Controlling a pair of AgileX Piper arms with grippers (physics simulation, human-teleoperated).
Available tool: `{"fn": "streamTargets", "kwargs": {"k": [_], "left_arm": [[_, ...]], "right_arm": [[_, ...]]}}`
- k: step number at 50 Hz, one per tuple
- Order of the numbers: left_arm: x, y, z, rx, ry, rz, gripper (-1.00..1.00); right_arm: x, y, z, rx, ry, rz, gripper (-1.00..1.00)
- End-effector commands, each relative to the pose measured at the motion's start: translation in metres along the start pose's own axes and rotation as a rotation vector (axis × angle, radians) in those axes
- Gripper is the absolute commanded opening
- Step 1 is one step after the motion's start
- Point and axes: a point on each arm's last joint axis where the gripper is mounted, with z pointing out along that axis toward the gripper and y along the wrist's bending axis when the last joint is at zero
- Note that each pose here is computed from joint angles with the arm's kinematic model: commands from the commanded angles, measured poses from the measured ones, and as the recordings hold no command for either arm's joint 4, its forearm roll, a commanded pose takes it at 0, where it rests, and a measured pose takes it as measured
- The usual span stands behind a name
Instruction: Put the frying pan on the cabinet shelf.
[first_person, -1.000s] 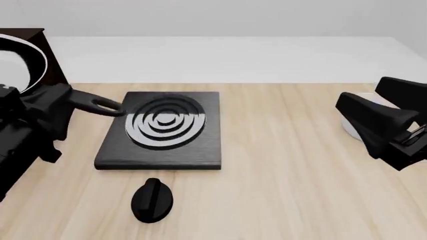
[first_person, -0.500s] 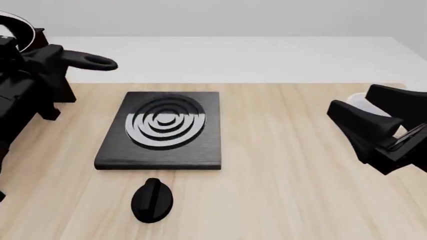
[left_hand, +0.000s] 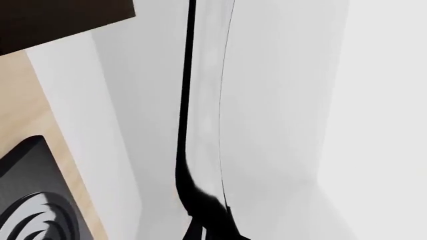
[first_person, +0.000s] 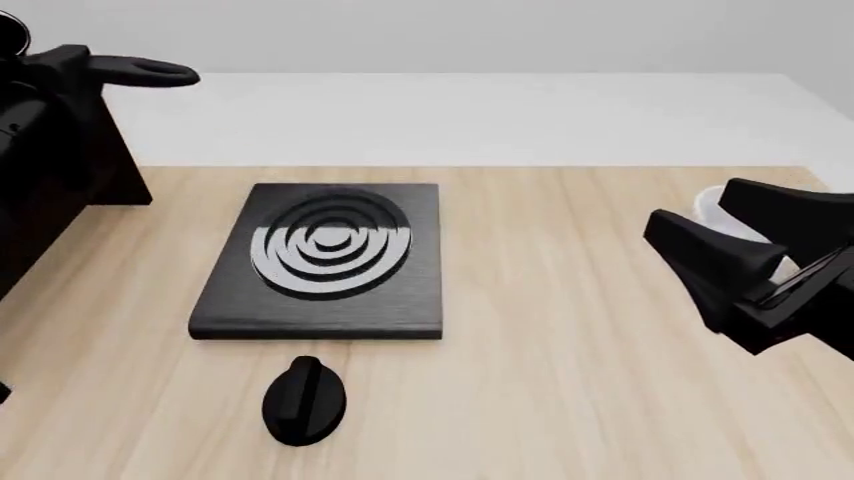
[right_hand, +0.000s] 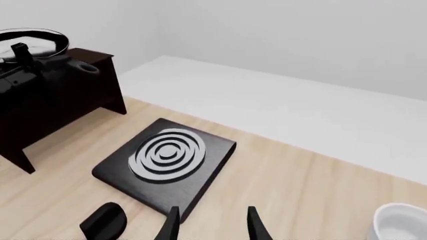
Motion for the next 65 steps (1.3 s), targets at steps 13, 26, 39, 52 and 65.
{"fn": "streamTargets", "kwargs": {"k": [13, 26, 39, 52, 65], "left_arm": [[-0.022, -0.004, 0.013, 0.027, -0.065, 0.034, -1.00], [-0.033, 0.012, 0.017, 0.006, -0.108, 0.037, -1.00], [-0.045, 0.041, 0.026, -0.027, -0.146, 0.019, -1.00], [-0.054, 0.055, 0.025, -0.041, -0.179, 0.023, -1.00], [-0.059, 0.065, 0.023, -0.054, -0.199, 0.017, -1.00]], "right_arm": [[0.009, 0.000, 0.006, -0.002, 0.020, 0.002, 1.00], [0.015, 0.000, 0.009, 0.001, 0.027, 0.002, 1.00], [0.019, 0.000, 0.014, -0.004, 0.042, 0.005, 1.00], [0.022, -0.001, 0.016, 0.006, 0.052, 0.013, 1.00], [0.023, 0.000, 0.017, 0.000, 0.059, 0.014, 1.00]]}}
